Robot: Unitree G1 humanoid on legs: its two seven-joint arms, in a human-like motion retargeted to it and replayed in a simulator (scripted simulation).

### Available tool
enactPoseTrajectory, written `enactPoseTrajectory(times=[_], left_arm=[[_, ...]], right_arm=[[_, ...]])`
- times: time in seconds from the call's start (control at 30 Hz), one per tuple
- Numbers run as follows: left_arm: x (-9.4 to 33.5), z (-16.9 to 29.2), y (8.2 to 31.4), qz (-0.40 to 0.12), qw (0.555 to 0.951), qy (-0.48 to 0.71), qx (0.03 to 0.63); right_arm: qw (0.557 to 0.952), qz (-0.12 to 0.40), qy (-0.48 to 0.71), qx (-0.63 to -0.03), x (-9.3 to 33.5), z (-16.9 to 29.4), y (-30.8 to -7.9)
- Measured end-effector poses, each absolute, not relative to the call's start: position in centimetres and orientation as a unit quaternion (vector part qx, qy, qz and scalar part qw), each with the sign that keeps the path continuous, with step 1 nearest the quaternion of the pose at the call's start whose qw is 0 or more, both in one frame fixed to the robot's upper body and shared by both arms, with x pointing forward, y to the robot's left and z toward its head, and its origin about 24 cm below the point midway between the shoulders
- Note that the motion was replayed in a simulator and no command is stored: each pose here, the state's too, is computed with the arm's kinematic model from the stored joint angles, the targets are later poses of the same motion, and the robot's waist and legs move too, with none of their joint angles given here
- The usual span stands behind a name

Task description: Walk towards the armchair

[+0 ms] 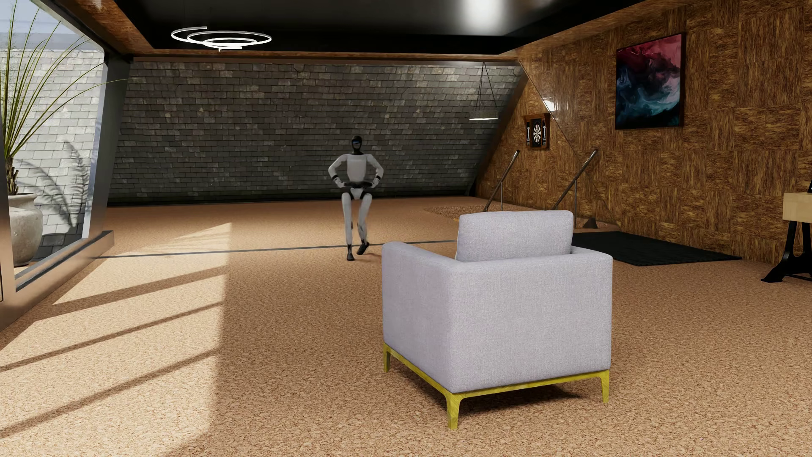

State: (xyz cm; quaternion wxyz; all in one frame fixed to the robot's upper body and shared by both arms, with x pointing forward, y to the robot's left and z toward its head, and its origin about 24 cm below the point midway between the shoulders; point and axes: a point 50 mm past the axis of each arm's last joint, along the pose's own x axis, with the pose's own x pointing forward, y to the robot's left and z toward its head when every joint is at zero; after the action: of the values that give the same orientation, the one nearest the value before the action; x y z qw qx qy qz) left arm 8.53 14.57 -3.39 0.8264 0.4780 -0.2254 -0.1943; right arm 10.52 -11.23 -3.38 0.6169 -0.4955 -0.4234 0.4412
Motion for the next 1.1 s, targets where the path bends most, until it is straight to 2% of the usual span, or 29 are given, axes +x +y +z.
enactPoseTrajectory(times=[0.1, 0.17, 0.3, 0.47, 0.63, 0.73, 0.8, 1.0, 1.1], left_arm=[[8.1, -3.5, 15.6, -0.242, 0.812, -0.226, 0.481], [8.7, -3.0, 15.0, -0.235, 0.818, -0.237, 0.468], [8.7, -2.3, 15.1, -0.234, 0.802, -0.258, 0.485], [9.1, -1.9, 14.4, -0.177, 0.815, -0.263, 0.486], [10.0, -1.2, 13.3, -0.174, 0.812, -0.303, 0.468], [9.9, -1.2, 13.1, -0.177, 0.814, -0.305, 0.461], [9.8, -1.5, 13.2, -0.18, 0.814, -0.296, 0.466], [9.8, -1.4, 12.0, -0.165, 0.837, -0.29, 0.433], [8.7, -2.1, 12.3, -0.181, 0.835, -0.27, 0.444]], right_arm=[[0.622, 0.431, -0.432, -0.49, 11.1, -2.9, -10.4], [0.623, 0.424, -0.444, -0.484, 11.5, -2.7, -10.2], [0.649, 0.445, -0.391, -0.479, 10.7, -3.6, -10.8], [0.65, 0.451, -0.387, -0.473, 10.0, -3.7, -11.0], [0.673, 0.43, -0.356, -0.485, 9.8, -3.8, -11.4], [0.664, 0.438, -0.341, -0.501, 9.5, -3.9, -12.0], [0.675, 0.45, -0.315, -0.493, 9.2, -4.0, -12.4], [0.657, 0.426, -0.347, -0.516, 10.2, -3.1, -13.3], [0.652, 0.421, -0.344, -0.528, 10.2, -3.2, -13.6]])
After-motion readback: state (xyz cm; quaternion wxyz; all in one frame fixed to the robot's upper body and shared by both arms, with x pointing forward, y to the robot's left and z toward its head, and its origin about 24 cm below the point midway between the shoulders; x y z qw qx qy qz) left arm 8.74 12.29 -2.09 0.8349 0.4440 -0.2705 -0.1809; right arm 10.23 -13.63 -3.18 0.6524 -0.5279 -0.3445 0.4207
